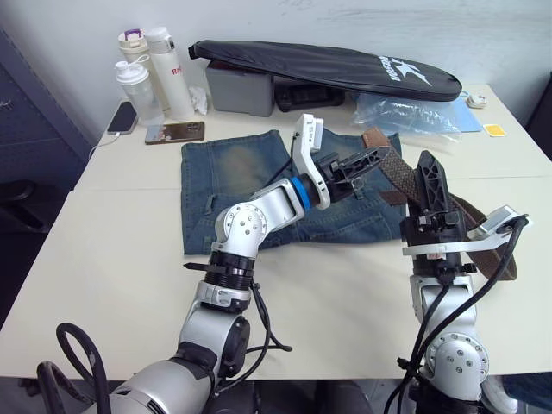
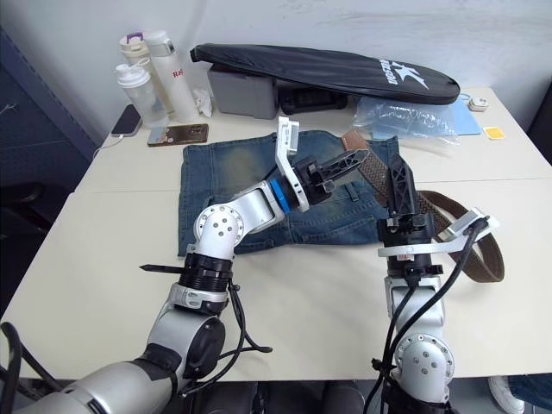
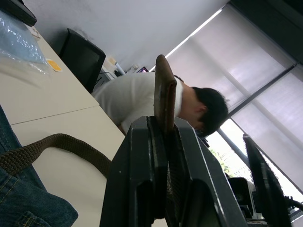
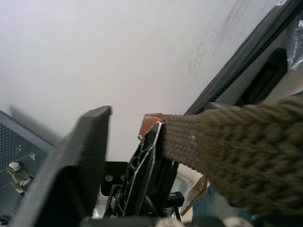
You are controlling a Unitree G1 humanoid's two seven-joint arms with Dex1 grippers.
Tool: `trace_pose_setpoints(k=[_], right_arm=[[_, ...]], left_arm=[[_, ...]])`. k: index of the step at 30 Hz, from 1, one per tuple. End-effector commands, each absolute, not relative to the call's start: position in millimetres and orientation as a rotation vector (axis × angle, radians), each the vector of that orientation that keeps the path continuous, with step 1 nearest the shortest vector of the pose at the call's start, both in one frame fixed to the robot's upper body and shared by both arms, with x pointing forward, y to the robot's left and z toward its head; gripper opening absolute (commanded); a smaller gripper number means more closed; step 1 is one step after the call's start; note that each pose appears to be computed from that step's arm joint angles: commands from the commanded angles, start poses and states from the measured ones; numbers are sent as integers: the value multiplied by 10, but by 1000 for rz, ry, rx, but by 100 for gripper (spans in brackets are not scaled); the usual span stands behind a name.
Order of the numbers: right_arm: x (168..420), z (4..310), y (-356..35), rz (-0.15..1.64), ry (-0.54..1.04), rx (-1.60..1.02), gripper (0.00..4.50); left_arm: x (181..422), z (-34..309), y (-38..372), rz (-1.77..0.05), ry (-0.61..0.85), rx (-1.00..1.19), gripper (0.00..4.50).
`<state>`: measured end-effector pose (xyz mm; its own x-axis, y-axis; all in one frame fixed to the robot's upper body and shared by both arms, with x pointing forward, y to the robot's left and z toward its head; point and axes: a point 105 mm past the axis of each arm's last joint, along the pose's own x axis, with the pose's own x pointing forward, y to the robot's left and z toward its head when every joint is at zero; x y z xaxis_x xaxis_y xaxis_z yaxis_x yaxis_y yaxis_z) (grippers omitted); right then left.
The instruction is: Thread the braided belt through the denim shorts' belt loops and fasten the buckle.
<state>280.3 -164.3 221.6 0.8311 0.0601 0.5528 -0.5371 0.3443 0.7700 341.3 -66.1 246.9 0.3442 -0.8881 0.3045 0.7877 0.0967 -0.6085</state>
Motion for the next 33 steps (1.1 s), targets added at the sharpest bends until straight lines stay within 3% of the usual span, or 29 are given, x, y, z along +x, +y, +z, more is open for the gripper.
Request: trace_pose_setpoints(k=[1, 3, 4, 13, 21, 23, 27, 33], right_arm=[[2751, 2314, -1509, 483, -475, 1156, 117], [2752, 2312, -1509, 483, -473, 1157, 26], [2752, 2311, -1510, 483, -473, 1157, 4], [2760, 2350, -1641, 453, -498, 1114, 4], [2589, 2542, -2018, 452, -488, 945, 0], [2529, 2573, -2126, 450, -468, 889, 0], [2426, 2625, -2300, 462, -384, 747, 0], [2465, 2622, -2440, 441, -271, 624, 0]], left_arm=[[3279, 2538, -825, -1302, 152, -840, 0], [3277, 2535, -827, -1303, 154, -841, 0], [3275, 2534, -827, -1304, 155, -841, 0], [3266, 2536, -765, -1345, 159, -796, 0], [3300, 2488, -384, -1404, 98, -539, 362], [3271, 2436, -306, -1432, 63, -390, 443], [3352, 2197, -229, -1383, -31, 14, 443], [3361, 1711, -354, -1432, -44, 404, 443]])
